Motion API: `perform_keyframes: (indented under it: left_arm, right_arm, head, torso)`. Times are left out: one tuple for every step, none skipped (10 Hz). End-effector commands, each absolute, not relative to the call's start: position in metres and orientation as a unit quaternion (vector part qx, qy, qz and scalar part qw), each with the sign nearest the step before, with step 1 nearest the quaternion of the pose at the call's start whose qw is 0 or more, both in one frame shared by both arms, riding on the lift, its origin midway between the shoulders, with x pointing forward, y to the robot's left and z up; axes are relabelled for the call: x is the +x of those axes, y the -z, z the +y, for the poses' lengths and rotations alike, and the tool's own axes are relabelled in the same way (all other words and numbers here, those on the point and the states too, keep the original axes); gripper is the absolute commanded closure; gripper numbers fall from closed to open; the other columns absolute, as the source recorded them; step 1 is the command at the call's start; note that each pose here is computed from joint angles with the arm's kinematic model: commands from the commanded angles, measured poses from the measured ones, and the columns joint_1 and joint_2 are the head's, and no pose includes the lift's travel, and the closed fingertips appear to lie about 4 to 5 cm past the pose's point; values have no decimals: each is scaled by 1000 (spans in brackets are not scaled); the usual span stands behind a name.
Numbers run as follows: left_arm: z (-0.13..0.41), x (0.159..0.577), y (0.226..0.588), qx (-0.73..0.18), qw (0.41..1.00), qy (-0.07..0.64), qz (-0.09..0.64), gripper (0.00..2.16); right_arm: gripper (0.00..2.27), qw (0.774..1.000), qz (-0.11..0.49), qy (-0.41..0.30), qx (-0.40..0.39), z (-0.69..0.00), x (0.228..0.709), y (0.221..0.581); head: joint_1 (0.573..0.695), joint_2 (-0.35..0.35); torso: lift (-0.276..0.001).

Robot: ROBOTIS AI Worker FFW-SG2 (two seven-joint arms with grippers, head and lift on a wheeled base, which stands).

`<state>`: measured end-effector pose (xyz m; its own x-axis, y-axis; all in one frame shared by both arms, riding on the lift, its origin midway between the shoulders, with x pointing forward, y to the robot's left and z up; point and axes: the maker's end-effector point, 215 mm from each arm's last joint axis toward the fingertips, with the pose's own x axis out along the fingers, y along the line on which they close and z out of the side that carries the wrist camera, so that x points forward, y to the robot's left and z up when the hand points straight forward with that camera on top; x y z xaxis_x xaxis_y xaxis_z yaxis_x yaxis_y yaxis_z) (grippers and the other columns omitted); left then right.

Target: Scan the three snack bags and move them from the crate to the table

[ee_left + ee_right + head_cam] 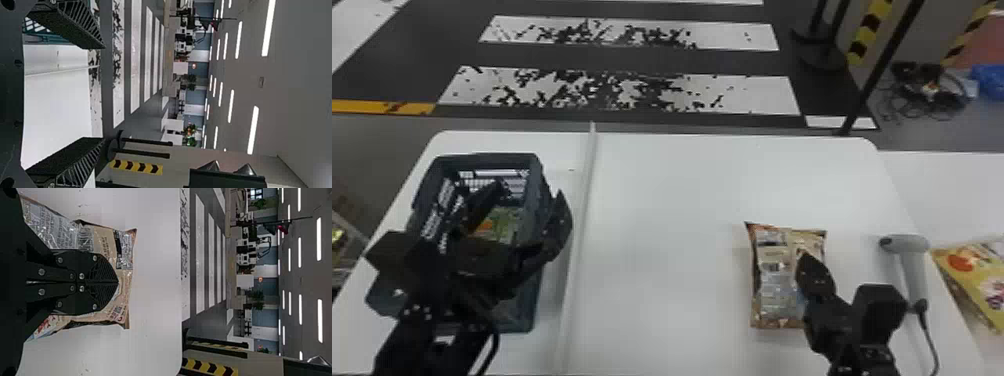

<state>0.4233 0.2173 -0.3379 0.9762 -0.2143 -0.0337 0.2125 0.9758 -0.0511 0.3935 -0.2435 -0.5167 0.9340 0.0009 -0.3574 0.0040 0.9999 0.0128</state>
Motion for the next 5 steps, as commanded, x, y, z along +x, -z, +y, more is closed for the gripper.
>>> perform_keyframes:
  left_arm:
    - [206, 423, 338, -22, 993, 116, 19, 33]
    - [198, 422, 340, -20, 992, 123, 21, 33]
    - [194, 422, 341, -19, 992, 126, 22, 33]
    - [194, 422, 341, -18, 992, 127, 22, 33]
    - [195, 422, 340, -17, 991, 127, 22, 33]
  right_arm:
    - [2162, 982, 187, -6, 1, -234, 388, 529]
    - [2162, 981, 196, -8, 0, -228, 386, 541]
    - [2162, 980, 201, -10, -2, -224, 382, 548]
    - [2162, 980, 199, -11, -4, -221, 382, 550]
    - [2155, 983, 185, -9, -2, -222, 385, 541]
  head:
    - [695, -35]
    - [695, -38]
    - [695, -41]
    - [695, -42]
    - [695, -41]
  torso:
    - [-62]
    - [-62]
    - [-62]
    - [-62]
    - [-62]
